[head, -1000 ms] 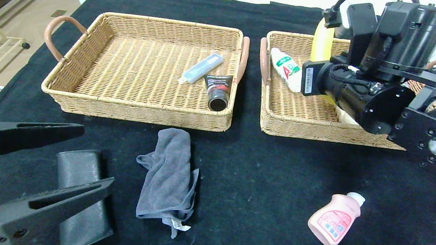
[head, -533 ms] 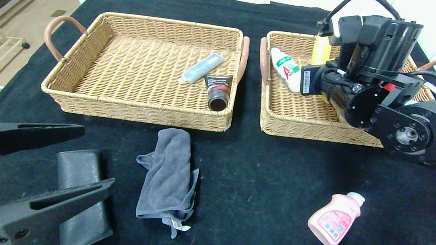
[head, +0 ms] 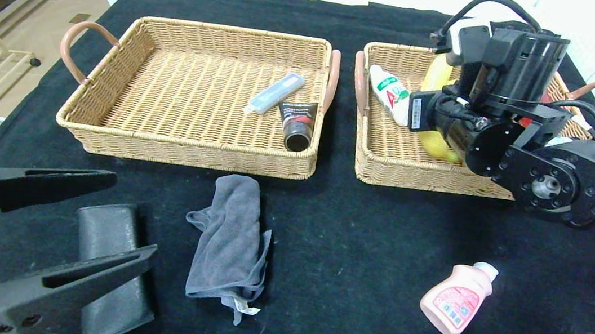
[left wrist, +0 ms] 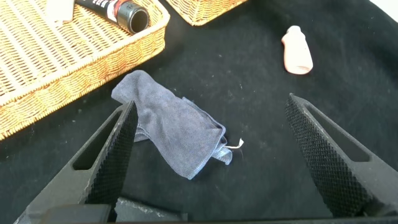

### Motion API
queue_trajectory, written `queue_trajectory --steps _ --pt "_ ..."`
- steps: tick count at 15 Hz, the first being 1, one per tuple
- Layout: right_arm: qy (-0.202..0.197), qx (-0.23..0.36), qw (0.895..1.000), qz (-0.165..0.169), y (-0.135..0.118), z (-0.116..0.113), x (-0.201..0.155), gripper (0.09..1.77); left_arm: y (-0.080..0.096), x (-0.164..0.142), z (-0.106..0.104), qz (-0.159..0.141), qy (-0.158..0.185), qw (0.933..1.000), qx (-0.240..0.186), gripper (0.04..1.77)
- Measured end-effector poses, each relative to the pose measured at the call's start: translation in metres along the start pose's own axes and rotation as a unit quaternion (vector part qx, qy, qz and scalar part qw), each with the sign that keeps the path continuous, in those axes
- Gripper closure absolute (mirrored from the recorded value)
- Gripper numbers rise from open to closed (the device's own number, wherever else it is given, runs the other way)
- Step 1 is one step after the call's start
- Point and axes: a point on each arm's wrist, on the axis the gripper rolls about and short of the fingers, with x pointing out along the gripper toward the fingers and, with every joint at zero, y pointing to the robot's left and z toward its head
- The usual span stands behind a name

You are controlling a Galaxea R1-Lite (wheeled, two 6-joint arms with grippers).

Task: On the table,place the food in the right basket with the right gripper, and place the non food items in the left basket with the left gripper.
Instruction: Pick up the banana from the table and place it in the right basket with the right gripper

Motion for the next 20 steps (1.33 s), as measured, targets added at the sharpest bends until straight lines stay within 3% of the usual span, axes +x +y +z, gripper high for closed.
queue_trajectory --steps 5,11,12,15,20 --pt "0.004 -0.002 1.0 0.008 0.004 -0.001 -0.005 0.56 0.0 0.0 0.0 0.0 0.001 1.0 0.003 0.09" --pt "0.044 -0.002 0.999 0.021 -0.005 0.009 -0.044 0.35 0.0 0.0 -0.001 0.001 0.001 1.0 0.009 0.09" --pt "0.059 0.0 0.998 0.024 -0.009 0.01 -0.052 0.32 0.0 0.0 -0.001 0.001 0.001 1.0 0.01 0.09" --pt "0.154 0.019 0.987 0.034 -0.018 0.005 -0.082 0.27 0.0 -0.001 -0.001 0.001 0.001 1.0 0.01 0.09" --pt "0.241 0.07 0.968 0.011 -0.034 0.008 -0.122 0.21 0.0 0.0 -0.002 0.0 0.003 1.0 0.009 0.09"
